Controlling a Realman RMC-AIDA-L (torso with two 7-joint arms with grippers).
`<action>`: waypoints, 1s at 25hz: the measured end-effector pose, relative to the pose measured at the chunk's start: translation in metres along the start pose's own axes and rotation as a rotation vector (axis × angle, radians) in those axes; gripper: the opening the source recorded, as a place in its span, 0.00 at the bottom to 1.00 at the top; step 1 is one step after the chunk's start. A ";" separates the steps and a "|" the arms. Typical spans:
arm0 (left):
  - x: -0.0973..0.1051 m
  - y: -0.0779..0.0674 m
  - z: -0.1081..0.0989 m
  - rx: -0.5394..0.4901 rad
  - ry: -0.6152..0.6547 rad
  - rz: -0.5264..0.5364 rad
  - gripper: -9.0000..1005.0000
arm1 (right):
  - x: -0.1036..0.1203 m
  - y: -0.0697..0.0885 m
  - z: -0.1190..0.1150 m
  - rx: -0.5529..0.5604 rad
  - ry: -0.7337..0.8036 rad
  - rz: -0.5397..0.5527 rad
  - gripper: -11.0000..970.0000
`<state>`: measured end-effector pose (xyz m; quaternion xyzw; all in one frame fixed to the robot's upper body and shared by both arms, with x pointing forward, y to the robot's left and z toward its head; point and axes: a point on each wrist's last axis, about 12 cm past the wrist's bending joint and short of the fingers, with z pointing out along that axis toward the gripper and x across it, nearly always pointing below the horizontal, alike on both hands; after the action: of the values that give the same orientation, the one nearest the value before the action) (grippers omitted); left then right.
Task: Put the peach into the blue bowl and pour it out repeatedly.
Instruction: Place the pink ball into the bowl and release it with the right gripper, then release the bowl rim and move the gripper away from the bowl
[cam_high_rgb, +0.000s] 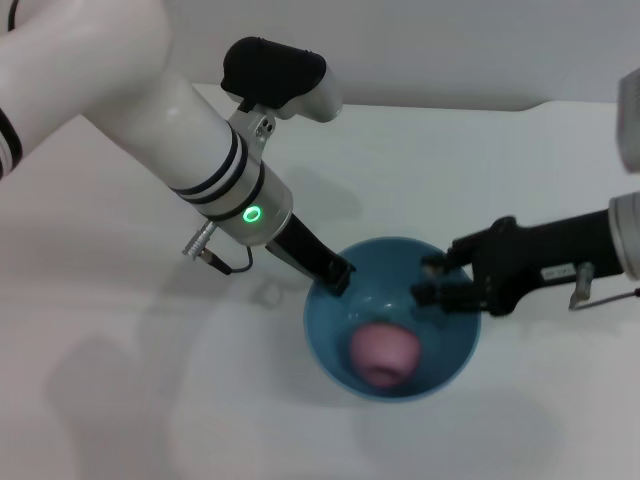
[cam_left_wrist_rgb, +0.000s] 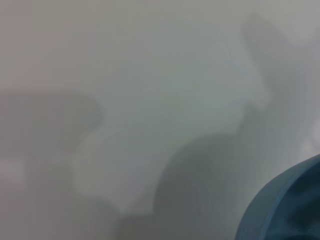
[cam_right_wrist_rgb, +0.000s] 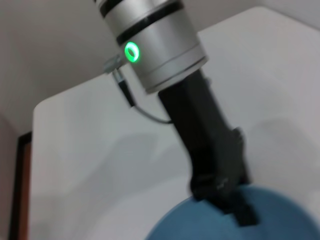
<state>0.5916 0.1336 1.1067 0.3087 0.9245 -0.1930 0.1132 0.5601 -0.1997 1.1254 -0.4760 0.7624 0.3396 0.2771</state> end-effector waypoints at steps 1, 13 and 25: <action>0.000 -0.001 0.001 -0.002 0.006 0.007 0.01 | 0.000 -0.002 -0.004 0.018 -0.024 0.012 0.42; 0.011 -0.006 0.016 -0.035 0.056 0.068 0.01 | 0.021 -0.013 -0.025 0.125 -0.172 0.117 0.42; 0.013 -0.012 0.021 -0.045 0.081 0.113 0.09 | 0.024 -0.014 -0.027 0.137 -0.204 0.143 0.42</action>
<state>0.5762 0.1226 1.0873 0.3652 0.9136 -0.1527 0.0934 0.5611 -0.2382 1.1205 -0.3632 0.7838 0.3522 0.3602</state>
